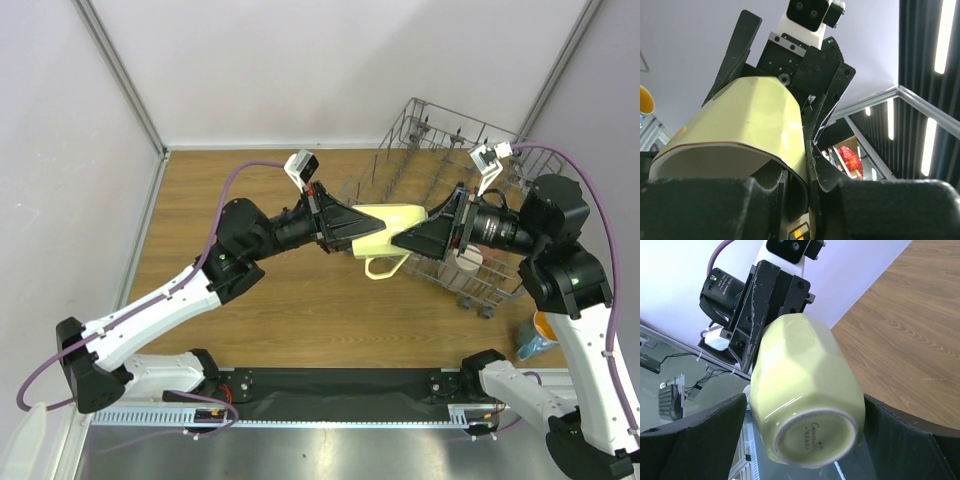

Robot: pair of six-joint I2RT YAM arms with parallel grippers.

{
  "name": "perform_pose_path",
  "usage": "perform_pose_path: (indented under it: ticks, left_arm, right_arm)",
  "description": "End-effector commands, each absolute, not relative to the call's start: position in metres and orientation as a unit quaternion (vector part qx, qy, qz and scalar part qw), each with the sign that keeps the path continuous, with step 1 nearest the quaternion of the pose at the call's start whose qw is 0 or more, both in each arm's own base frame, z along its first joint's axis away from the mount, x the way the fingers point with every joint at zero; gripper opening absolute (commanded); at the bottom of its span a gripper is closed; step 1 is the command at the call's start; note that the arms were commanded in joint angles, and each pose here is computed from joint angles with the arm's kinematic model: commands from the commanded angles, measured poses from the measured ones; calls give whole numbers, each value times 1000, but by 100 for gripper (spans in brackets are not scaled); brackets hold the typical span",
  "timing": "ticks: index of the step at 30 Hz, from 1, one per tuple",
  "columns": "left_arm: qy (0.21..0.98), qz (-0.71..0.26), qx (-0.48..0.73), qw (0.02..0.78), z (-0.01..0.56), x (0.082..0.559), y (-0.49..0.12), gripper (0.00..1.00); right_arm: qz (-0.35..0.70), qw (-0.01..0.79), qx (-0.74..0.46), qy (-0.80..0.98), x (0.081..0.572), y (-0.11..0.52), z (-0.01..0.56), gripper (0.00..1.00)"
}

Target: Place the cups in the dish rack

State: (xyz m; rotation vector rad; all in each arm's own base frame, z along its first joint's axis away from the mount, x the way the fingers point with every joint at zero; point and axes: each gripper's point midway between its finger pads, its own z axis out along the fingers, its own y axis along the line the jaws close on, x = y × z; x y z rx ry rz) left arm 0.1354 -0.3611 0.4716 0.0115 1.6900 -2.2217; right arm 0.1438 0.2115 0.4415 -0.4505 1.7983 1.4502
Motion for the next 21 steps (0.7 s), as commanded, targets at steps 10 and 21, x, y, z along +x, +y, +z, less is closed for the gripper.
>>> perform_pose_path:
  ticks: [10, 21]
  left_arm:
    - [511, -838, 32, 188, 529, 121, -353, 0]
    - [485, -855, 48, 174, 530, 107, -344, 0]
  right_arm:
    - [587, 402, -220, 667, 125, 212, 459, 88]
    - [590, 399, -255, 654, 112, 211, 459, 95]
